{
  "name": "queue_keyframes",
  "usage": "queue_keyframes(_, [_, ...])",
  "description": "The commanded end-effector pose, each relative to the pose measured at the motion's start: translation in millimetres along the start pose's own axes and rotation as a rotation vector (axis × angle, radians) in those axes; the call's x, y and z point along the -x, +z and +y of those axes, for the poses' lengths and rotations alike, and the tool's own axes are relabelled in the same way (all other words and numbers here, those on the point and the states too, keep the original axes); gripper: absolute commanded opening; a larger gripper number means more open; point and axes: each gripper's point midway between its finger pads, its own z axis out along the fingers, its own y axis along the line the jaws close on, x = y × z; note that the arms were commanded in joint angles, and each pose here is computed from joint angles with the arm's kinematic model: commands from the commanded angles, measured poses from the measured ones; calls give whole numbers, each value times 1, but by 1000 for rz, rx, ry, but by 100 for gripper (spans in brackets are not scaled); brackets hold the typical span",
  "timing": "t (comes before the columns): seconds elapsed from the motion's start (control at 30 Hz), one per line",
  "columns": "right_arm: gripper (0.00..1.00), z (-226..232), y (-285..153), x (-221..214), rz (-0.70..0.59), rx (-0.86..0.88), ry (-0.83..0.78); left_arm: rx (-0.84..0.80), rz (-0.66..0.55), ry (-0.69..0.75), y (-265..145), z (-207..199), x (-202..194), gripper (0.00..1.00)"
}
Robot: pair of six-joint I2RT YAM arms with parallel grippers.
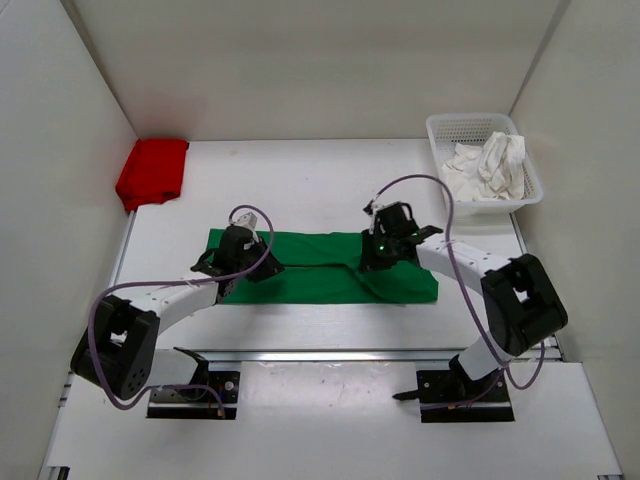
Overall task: Fold and stack the t-shirts
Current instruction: Fold the other side of the tshirt into a rectangle
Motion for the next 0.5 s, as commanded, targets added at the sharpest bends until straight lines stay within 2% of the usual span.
queue_keyframes(0.0, [0,33,-42,28,-63,269,53,-90,-21,23,-5,-35,22,22])
queue_keyframes(0.1, [5,34,-51,25,-52,384,132,-97,-9,30,-10,-44,26,23])
queue_keyframes(0.2, [27,15,-33,7,21,305,191,-96,0,30,-11,-47,26,24])
queue_keyframes(0.27, [33,8,-25,0,44,255,183,-106,31,30,-10,-49,17,24])
queue_keyframes(0.37, [33,2,-28,1,12,192,166,-96,72,41,-8,-46,-1,23])
queue_keyframes(0.47, [22,5,-41,16,-96,172,128,-129,101,72,-3,-62,-14,24])
